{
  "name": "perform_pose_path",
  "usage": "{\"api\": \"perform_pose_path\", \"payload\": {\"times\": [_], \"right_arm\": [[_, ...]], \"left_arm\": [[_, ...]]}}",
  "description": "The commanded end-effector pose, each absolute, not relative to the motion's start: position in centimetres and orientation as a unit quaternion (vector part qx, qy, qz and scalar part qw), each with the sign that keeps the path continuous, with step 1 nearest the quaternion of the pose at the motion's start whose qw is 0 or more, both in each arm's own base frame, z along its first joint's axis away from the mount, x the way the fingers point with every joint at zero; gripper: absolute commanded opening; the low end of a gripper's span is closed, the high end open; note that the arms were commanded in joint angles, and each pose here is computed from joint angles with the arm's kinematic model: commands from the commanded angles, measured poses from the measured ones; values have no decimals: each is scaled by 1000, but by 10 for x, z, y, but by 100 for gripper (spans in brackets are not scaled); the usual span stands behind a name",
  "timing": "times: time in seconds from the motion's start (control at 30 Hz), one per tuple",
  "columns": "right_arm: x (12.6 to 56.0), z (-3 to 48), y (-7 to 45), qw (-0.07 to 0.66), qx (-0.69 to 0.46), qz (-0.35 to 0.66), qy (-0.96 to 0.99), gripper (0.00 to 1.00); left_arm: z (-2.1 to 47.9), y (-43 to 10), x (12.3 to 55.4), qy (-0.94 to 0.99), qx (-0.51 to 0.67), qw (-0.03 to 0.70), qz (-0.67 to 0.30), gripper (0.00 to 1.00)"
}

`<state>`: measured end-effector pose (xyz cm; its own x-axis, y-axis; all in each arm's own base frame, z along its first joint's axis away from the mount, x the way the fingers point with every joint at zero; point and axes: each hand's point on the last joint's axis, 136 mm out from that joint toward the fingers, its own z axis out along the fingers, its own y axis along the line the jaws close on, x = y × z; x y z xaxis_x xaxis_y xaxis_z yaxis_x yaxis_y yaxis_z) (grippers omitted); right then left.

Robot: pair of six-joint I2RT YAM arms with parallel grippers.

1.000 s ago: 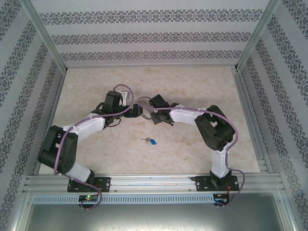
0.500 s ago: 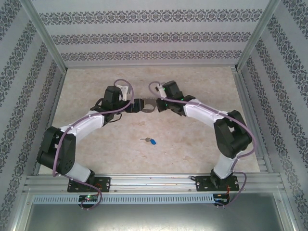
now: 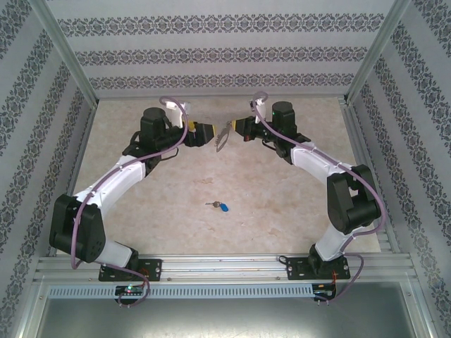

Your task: Put the keys on the keyring

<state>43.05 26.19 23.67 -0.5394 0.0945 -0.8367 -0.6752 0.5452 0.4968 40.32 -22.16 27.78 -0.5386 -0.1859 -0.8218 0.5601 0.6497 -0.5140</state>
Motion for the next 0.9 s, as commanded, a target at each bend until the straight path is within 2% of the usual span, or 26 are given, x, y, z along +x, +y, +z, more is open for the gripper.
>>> {"api": "perform_pose_path", "payload": {"times": [0.0, 0.13, 0.2, 0.3, 0.43, 0.57, 0.7, 0.87], "right_arm": [[410, 280, 271, 454, -226, 496, 705, 0], [405, 280, 272, 441, -220, 513, 702, 0], [409, 264, 271, 427, -208, 490, 731, 0], [402, 267, 266, 417, -195, 551, 696, 0], [406, 252, 259, 404, -177, 557, 704, 0], [399, 255, 263, 393, -194, 569, 696, 0], [403, 246, 259, 398, -185, 540, 719, 0], [408, 217, 262, 391, -172, 503, 752, 0]], "left_arm": [[302, -224, 400, 762, 132, 472, -422, 95], [300, -225, 404, 772, 126, 461, -420, 91], [291, -223, 407, 783, 117, 452, -411, 91], [281, -220, 410, 792, 108, 447, -403, 93], [274, -222, 410, 791, 104, 440, -412, 95], [268, -223, 409, 796, 114, 434, -405, 92], [259, -224, 409, 802, 114, 425, -403, 86], [249, -222, 410, 809, 106, 420, -399, 86]]}}
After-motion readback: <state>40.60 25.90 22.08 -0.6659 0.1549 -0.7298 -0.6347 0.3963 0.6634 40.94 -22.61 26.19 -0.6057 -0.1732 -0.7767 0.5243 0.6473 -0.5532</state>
